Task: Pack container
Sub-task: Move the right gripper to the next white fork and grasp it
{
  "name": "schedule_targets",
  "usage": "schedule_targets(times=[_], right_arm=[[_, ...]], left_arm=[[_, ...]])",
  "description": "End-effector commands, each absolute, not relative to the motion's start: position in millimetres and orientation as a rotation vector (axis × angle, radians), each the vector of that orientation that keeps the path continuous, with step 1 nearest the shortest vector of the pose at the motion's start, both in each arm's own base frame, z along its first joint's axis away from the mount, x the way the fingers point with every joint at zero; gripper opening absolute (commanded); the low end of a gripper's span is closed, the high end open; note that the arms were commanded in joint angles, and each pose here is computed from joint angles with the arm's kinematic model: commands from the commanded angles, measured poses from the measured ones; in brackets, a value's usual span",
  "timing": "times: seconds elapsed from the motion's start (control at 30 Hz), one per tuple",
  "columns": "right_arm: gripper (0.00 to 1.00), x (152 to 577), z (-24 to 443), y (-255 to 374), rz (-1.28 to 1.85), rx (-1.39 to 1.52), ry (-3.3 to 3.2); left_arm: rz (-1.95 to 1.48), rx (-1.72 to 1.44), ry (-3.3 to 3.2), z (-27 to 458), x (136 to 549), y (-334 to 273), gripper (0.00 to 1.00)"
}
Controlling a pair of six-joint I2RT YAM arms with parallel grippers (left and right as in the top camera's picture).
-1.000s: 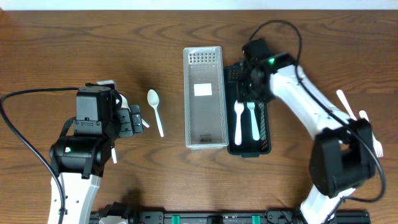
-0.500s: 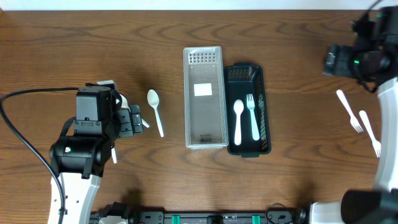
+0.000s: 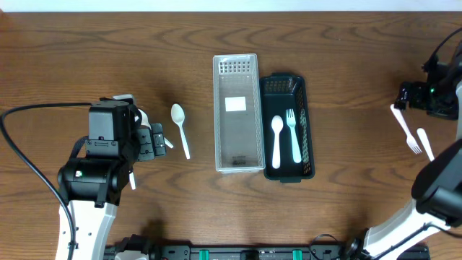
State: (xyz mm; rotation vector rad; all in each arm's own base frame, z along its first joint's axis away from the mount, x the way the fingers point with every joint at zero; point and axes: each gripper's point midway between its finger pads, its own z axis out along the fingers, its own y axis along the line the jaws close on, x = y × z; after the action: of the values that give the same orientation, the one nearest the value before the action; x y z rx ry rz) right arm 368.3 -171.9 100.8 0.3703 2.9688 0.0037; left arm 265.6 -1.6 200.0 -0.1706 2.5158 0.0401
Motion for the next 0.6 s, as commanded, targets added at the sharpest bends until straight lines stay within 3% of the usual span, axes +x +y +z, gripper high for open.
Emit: schedule_targets(times=[0.0,0.3,0.57], right_arm=[[0.99,367,76,-176,0.022,0.324,3.026],[0.99,364,22,-174,0.087,0.340,3.132],[0.97,357,5,-177,0.076,0.351,3.185]], left_arm=[[0.041,-0.190,2.505,204,267,0,0.98],[0.041,-0.190,2.505,204,267,0,0.98],[0.041,-0.190,2.505,204,267,0,0.98]])
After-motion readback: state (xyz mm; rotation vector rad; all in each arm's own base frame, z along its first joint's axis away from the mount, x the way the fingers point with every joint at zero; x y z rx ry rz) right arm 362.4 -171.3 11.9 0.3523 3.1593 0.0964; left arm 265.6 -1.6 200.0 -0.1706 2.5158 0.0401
